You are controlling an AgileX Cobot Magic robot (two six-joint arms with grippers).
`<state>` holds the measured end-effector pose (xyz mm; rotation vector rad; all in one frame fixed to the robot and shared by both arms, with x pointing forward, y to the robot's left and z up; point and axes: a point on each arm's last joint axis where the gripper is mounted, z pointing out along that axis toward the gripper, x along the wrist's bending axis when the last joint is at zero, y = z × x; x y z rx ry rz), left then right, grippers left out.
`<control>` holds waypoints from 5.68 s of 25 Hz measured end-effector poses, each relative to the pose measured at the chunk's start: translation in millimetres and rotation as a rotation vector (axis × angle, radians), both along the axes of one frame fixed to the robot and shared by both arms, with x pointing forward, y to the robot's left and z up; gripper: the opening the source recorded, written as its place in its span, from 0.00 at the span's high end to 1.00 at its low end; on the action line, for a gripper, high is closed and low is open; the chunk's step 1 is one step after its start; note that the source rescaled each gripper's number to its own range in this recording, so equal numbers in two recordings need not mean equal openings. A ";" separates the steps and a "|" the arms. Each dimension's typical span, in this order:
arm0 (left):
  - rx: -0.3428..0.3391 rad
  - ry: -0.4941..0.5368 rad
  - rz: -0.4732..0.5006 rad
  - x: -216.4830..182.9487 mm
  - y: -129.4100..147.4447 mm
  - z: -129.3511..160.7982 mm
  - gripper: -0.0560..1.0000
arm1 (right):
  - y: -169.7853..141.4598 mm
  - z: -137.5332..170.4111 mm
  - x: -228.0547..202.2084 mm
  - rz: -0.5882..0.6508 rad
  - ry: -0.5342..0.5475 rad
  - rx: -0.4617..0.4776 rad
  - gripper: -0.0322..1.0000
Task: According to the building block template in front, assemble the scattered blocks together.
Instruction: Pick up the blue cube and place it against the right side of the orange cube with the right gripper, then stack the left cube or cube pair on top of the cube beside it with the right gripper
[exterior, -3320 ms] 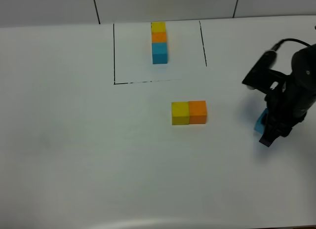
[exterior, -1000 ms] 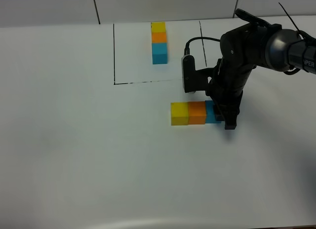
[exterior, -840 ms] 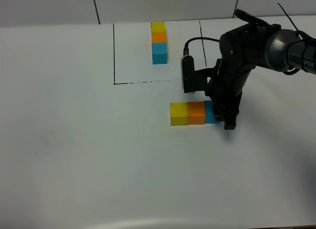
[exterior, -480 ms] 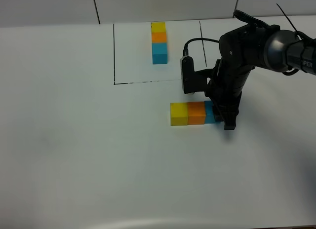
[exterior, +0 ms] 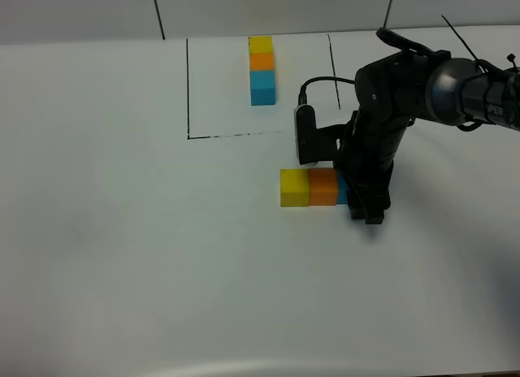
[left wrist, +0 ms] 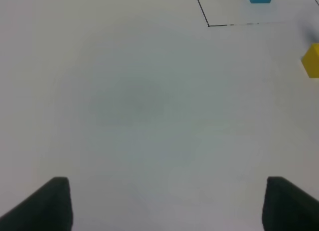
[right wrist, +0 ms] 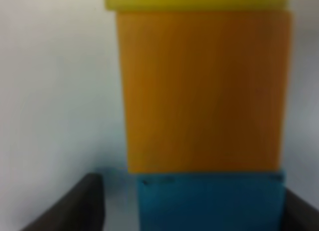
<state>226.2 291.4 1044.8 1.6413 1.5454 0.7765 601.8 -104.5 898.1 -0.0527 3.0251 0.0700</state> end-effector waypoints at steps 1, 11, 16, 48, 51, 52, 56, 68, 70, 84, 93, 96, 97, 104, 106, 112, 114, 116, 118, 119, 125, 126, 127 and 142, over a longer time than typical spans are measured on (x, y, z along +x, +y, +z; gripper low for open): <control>0.000 0.000 0.000 0.0 0.0 0.0 0.32 | 0.2 2.9 -0.1 0.001 -0.006 0.003 0.51; -0.003 0.000 -0.001 0.0 -0.2 0.0 0.32 | -10.5 57.6 -3.2 -0.072 -0.156 -0.002 0.42; -0.003 0.000 -0.001 0.0 -0.2 0.0 0.32 | -22.5 77.2 -20.9 -0.101 -0.201 0.001 0.42; -0.005 0.000 -0.001 0.0 -0.3 0.0 0.32 | -73.3 114.7 -83.7 -0.547 -0.398 0.325 0.34; -0.005 0.000 -0.001 0.0 -0.3 0.0 0.32 | -56.4 116.1 -69.4 -0.456 -0.357 0.231 0.30; -0.005 0.000 -0.001 0.0 -0.3 0.0 0.32 | -49.2 115.6 -63.3 -0.418 -0.341 0.196 0.29; -0.005 0.000 -0.001 0.0 -0.3 0.0 0.32 | -13.2 114.5 -39.7 -0.276 -0.292 0.098 0.28; -0.005 0.000 -0.001 0.0 -0.3 0.0 0.32 | 51.2 50.6 -4.9 -0.089 -0.020 0.033 0.27; -0.005 0.000 -0.001 0.0 -0.3 0.0 0.32 | 52.6 39.9 -4.0 -0.080 -0.001 0.025 0.27; -0.004 0.000 -0.003 0.0 -0.5 0.0 0.32 | 52.8 9.2 3.0 -0.085 0.023 0.015 0.95; -0.004 0.000 -0.003 0.0 -0.5 0.0 0.32 | 57.7 33.7 1.2 -0.180 -0.028 0.085 0.95; -0.004 0.000 -0.003 0.0 -0.5 0.0 0.32 | 58.3 41.8 0.0 -0.321 -0.022 0.126 0.95; -0.004 0.000 -0.003 0.0 -0.5 0.0 0.32 | 59.0 42.2 -0.5 -0.386 -0.016 0.136 0.95; -0.004 0.000 -0.003 0.0 -0.5 0.0 0.32 | 77.4 42.0 -12.9 -1.004 0.048 0.230 0.95; -0.004 0.000 -0.003 0.0 -0.5 0.0 0.32 | 82.2 41.0 -14.2 -1.184 0.066 0.271 0.95; -0.005 0.000 -0.003 0.0 -0.5 0.0 0.32 | 85.7 34.6 -13.7 -1.440 0.094 0.310 0.95; -0.005 0.000 -0.003 0.0 -0.5 0.0 0.32 | 85.9 31.0 -13.3 -1.477 0.099 0.308 0.95; -0.005 0.000 -0.003 0.0 -0.5 0.0 0.32 | 85.6 28.1 -12.5 -1.508 0.093 0.306 0.95; -0.005 0.000 -0.003 0.0 -0.5 0.0 0.32 | 85.2 25.5 -11.7 -1.535 0.087 0.304 0.95; -0.005 0.000 -0.003 0.0 -0.5 0.0 0.32 | 84.8 23.6 -11.3 -1.550 0.082 0.301 0.95; -0.006 0.000 -0.002 0.0 -0.5 0.0 0.32 | 83.2 16.9 -11.0 -1.577 0.071 0.273 0.95; -0.006 0.000 -0.002 0.0 -0.5 0.0 0.32 | 83.1 16.0 -11.2 -1.577 0.071 0.268 0.95; -0.006 0.000 -0.002 0.0 -0.5 0.0 0.32 | 83.0 15.4 -11.1 -1.576 0.070 0.266 0.95; -0.006 0.000 -0.002 0.0 -0.5 0.0 0.32 | 81.9 15.4 -13.0 -1.497 0.066 0.230 0.19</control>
